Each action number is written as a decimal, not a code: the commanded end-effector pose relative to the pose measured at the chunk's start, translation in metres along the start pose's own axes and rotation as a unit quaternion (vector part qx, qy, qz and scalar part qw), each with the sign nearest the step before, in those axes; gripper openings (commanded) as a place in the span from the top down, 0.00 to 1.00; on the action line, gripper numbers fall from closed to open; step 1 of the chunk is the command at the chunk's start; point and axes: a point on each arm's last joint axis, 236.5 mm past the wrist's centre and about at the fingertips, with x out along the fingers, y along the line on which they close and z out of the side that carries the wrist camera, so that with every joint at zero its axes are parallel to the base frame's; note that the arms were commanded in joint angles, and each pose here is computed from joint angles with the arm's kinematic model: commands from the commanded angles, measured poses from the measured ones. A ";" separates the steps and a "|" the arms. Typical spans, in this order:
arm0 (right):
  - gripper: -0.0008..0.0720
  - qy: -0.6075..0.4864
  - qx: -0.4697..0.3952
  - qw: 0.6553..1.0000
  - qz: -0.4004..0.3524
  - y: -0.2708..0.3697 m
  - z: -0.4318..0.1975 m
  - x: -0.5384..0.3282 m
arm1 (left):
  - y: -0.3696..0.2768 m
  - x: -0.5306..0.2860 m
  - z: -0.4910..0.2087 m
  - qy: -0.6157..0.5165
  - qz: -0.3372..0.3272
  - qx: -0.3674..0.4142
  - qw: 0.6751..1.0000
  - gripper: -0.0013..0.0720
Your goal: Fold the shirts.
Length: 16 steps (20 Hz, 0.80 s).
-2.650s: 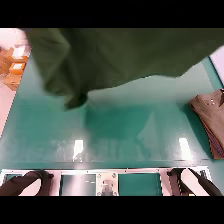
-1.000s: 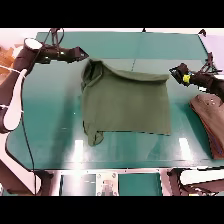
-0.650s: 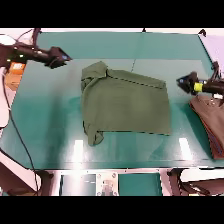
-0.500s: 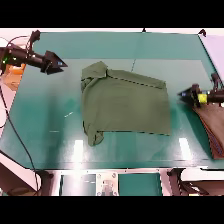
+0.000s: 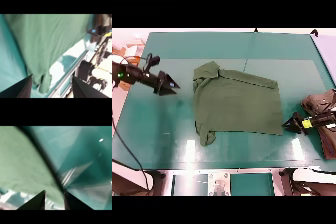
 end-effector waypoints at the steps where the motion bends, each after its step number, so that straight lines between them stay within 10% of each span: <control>1: 0.68 0.004 -0.027 1.000 0.004 0.009 -0.002 0.022 | 0.032 0.021 -0.039 0.008 0.043 -0.026 0.999 0.24; 4: 0.97 -0.007 -0.054 0.999 0.007 0.018 0.007 0.017 | 0.045 0.037 -0.061 0.000 0.048 -0.045 0.998 0.24; 12: 0.97 -0.093 -0.007 0.996 0.013 0.016 0.052 -0.036 | 0.074 0.084 -0.105 0.009 0.027 -0.137 0.990 0.24; 14: 0.97 -0.092 -0.012 0.996 0.011 0.019 0.052 -0.034 | 0.068 0.100 -0.108 0.004 0.009 -0.130 0.991 0.49; 16: 0.97 -0.091 -0.015 0.996 0.010 0.020 0.052 -0.032 | 0.064 0.119 -0.112 0.017 0.026 -0.113 0.993 0.49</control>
